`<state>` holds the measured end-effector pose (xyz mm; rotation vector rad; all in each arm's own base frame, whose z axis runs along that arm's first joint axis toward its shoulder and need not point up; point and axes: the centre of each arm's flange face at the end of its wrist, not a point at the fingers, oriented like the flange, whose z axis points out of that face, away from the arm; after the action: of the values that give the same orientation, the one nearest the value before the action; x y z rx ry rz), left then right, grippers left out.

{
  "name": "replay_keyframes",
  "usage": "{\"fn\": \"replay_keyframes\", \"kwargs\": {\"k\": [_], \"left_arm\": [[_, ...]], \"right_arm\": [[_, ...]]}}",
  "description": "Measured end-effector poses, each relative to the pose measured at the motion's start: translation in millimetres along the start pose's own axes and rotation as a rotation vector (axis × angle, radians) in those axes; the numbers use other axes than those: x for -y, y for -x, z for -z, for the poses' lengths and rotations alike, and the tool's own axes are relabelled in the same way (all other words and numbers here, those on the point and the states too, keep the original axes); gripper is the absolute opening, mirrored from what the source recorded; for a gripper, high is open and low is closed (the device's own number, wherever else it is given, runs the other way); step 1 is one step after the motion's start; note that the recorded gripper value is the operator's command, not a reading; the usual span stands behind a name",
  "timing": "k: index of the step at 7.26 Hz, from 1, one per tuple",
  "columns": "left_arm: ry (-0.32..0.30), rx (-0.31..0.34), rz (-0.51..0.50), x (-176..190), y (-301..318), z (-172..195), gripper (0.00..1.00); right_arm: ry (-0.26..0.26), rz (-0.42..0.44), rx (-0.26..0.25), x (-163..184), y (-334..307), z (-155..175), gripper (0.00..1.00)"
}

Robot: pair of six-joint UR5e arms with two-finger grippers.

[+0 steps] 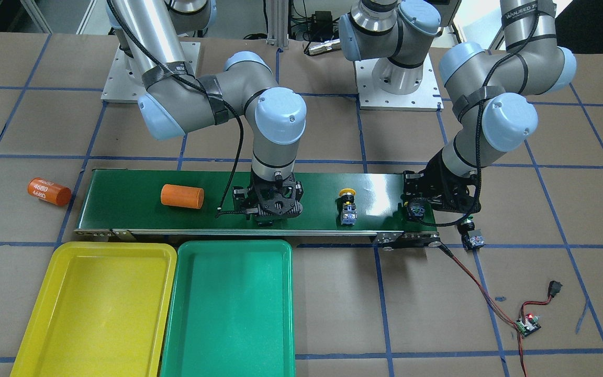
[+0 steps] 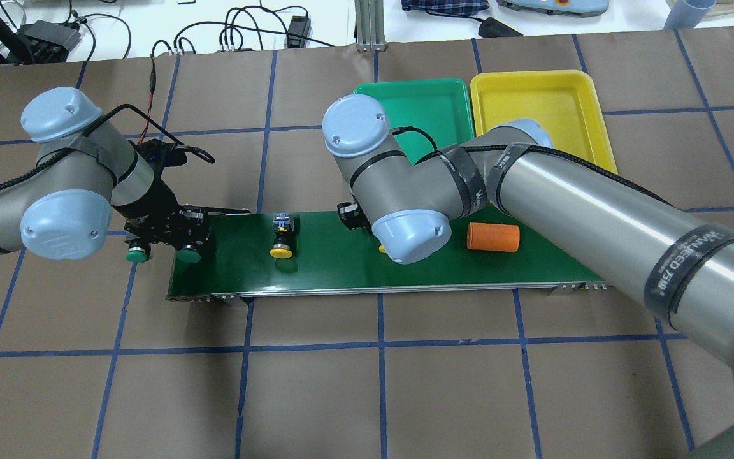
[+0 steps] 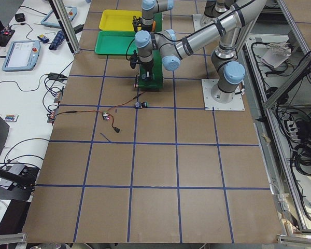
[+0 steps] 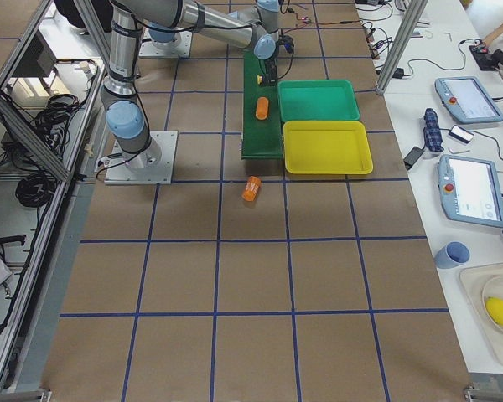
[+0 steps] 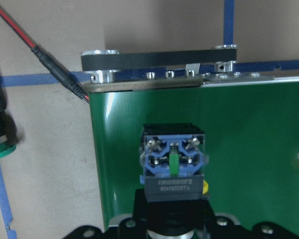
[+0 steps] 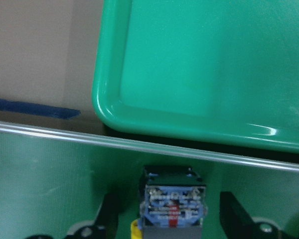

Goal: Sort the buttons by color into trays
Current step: 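Carry yellow button over yellow tray with right while left places green button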

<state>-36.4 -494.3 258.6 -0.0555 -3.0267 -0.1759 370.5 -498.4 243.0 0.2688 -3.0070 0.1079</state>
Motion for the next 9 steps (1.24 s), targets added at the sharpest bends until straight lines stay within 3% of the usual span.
{"fn": "replay_keyframes", "kwargs": {"k": [1,3,6,9], "left_arm": [[-0.005,0.002,0.001,0,0,3,1.0],[-0.051,0.025,0.006,0,6,30,1.0],[-0.105,0.052,0.065,4,68,63,1.0],[-0.117,0.068,0.021,14,136,41,1.0]], "right_arm": [[0.003,-0.001,0.0,0,-1,1,0.0],[0.013,0.001,-0.002,0,-6,6,0.0],[0.008,0.049,-0.012,6,-37,28,0.0],[-0.013,0.161,-0.02,45,-155,39,0.0]]}}
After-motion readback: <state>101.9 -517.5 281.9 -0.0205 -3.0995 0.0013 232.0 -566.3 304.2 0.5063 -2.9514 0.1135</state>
